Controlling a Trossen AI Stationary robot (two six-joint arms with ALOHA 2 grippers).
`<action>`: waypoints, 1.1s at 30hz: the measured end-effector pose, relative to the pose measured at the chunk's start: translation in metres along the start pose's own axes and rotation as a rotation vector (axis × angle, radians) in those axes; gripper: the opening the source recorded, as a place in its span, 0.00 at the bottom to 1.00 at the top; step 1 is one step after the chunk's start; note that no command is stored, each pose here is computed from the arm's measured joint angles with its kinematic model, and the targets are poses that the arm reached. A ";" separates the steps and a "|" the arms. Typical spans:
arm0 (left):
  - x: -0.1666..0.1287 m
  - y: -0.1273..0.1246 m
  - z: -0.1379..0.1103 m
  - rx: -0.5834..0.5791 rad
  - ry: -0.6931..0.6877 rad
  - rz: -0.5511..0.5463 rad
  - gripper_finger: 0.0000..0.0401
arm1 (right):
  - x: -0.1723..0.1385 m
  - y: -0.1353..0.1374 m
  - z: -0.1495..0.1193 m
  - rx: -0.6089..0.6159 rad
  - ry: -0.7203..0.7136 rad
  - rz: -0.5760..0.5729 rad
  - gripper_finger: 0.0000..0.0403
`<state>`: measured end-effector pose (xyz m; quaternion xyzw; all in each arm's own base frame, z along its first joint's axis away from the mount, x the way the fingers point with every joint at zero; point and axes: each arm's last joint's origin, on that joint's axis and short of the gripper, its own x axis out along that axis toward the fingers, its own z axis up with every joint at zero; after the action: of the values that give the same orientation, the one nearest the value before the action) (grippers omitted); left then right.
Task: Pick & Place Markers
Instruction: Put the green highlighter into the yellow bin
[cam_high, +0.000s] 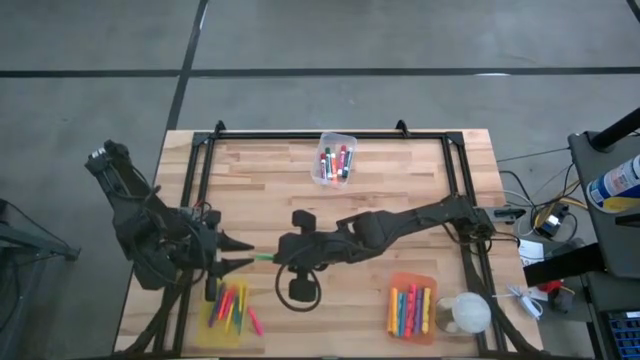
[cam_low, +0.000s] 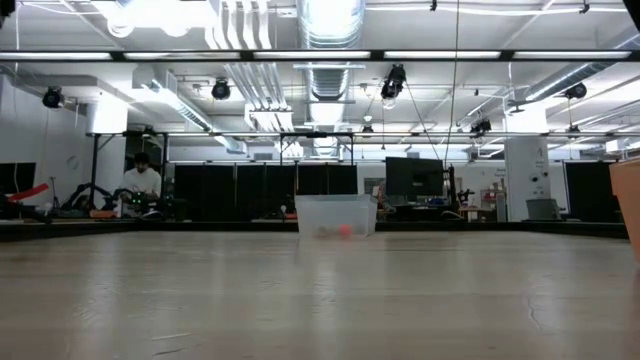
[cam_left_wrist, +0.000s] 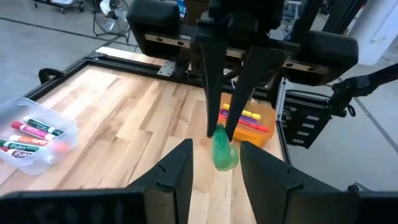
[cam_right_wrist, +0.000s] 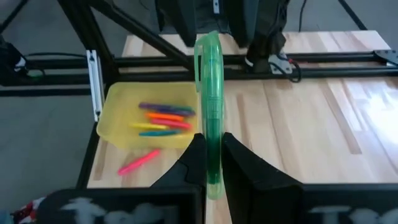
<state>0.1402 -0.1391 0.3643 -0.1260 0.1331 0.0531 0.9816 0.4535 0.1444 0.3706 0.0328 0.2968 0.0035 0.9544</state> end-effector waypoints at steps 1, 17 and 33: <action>0.001 -0.001 0.000 -0.003 0.000 -0.001 0.32 | 0.000 0.000 0.001 0.000 -0.006 0.002 0.05; 0.004 -0.005 0.001 -0.067 -0.018 -0.011 0.32 | 0.000 -0.001 0.007 0.006 -0.064 0.014 0.05; 0.005 -0.004 0.002 -0.129 -0.007 -0.029 0.13 | 0.000 -0.002 0.009 0.012 -0.080 0.020 0.05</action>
<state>0.1464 -0.1424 0.3660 -0.1906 0.1242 0.0480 0.9726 0.4589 0.1421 0.3776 0.0417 0.2582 0.0098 0.9651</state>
